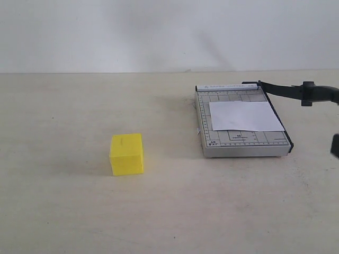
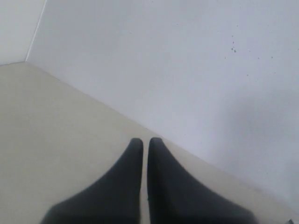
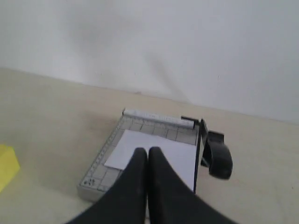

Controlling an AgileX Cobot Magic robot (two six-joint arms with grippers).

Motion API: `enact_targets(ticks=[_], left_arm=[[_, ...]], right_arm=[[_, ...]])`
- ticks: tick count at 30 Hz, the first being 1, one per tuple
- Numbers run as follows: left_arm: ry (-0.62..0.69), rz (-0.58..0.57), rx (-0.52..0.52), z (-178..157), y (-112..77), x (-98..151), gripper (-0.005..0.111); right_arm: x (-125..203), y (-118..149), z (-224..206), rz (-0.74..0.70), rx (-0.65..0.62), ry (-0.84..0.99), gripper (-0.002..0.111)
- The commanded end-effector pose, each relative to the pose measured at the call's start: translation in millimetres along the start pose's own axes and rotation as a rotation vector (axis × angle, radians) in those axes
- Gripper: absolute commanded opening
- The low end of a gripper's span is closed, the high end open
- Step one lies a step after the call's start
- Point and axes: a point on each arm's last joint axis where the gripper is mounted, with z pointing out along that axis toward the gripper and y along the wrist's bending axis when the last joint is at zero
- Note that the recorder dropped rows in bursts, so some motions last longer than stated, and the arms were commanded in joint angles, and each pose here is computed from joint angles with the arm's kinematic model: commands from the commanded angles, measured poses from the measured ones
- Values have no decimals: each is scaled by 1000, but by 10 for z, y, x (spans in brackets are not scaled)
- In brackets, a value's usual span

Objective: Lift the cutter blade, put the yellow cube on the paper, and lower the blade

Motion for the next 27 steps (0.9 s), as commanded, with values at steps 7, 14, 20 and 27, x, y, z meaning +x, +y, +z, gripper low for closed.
enact_targets(ticks=[7,14,20,27], left_arm=[[-105,-98,39,-8,-30,-100,4],[-247,-184,85,-8,-126,-375,4],[-75,348,428,565,-810,-886,4],[401,298,739,1910,-1593,-596,4]], right_arm=[[652,-100,203,8,145,188,0],[607,-166,203,51,221,132,0],[641,-154,200,106,214,164,0],[640,-155,200,79,212,167,0]])
